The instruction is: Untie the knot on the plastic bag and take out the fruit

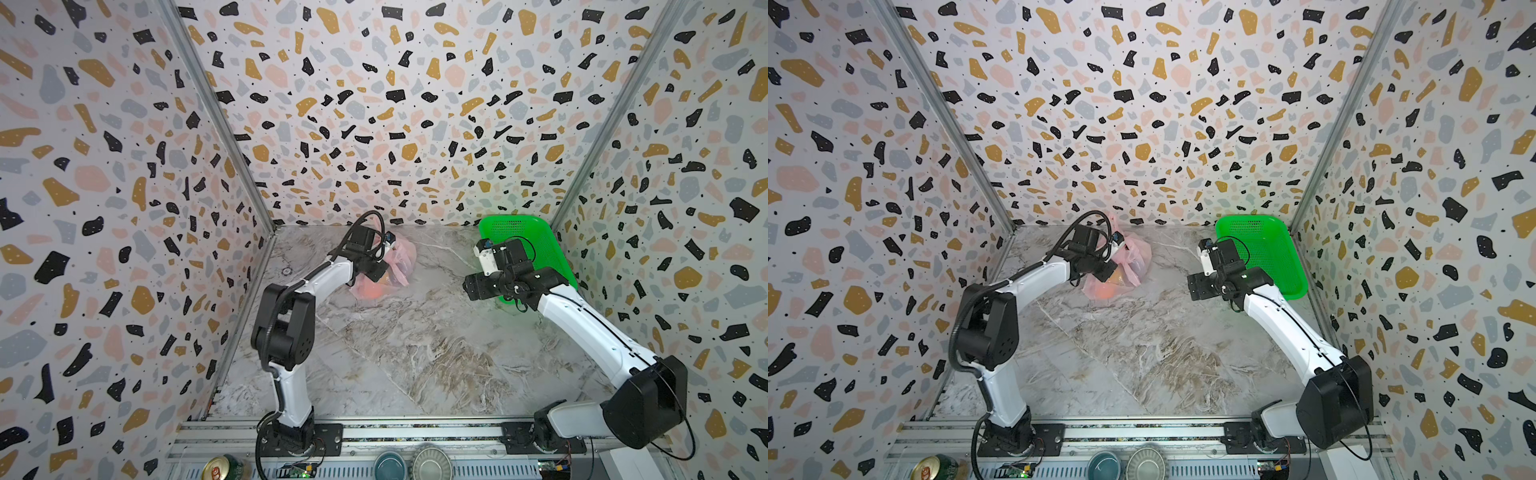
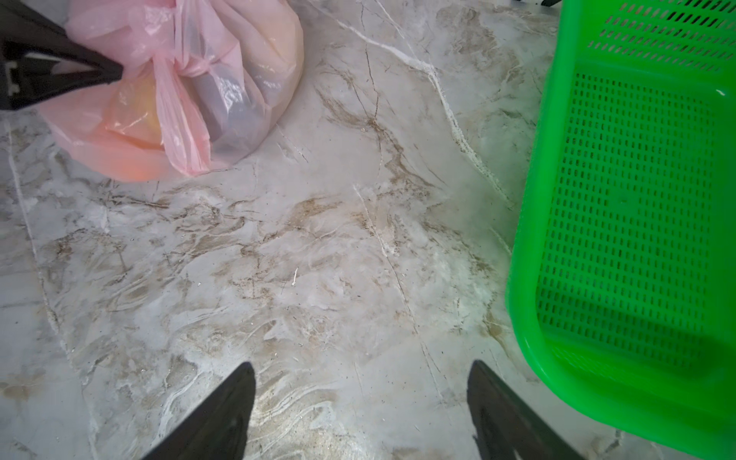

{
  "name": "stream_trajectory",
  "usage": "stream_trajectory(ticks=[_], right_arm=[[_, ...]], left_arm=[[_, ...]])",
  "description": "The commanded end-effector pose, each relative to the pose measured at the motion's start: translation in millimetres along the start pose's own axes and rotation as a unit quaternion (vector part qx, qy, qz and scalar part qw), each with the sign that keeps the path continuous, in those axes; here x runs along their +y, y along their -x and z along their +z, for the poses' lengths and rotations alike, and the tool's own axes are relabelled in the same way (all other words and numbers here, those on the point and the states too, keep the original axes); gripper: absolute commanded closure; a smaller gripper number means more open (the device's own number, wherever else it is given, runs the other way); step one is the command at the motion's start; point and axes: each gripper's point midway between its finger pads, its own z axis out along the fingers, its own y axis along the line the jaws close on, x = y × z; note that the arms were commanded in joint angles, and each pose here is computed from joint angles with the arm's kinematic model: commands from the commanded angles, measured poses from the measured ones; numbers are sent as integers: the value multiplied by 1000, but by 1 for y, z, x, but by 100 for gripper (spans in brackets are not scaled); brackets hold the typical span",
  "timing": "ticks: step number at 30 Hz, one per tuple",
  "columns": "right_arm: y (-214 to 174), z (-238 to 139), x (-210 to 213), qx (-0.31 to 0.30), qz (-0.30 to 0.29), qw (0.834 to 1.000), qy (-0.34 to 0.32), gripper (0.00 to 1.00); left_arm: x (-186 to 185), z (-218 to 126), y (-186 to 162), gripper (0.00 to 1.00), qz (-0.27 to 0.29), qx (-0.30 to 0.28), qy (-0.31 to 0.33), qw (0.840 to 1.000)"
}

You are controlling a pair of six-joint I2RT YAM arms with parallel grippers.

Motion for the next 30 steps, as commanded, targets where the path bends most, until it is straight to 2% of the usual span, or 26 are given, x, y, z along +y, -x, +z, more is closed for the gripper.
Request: stream_trajectory(ticks=[1,10,14,17,22,23,25,27,30], right_arm=[[1,2,8,-8,-5,1000,24,16],[5,4,25,-18,-21,997,68,15],[14,8,42,-29,-42,993,106,15],[24,11,61,-36,-66,987,139,15],[40,18,105,-66,-138,968,201,15],[42,19,114,-73,-150,960,224,15],[45,21,129,-85,-174,944,268,15],[46,23,141,-95,-195,928,304,15],[48,33,147,-102,-214,917,321,15]], left_arm=[[-28,-29,16,100,16,-54,-18,998],[-103,-76,-44,100,8,-35,-69,997],[-109,-99,-67,100,-17,-29,-59,998],[-102,-114,-78,100,-38,-28,-29,998],[-92,-122,-93,100,-56,-25,10,998],[-91,-120,-97,97,-60,-20,16,998],[-88,-117,-99,79,-64,-13,25,998],[-81,-114,-101,73,-74,-3,46,996],[-71,-112,-101,59,-91,6,69,993]])
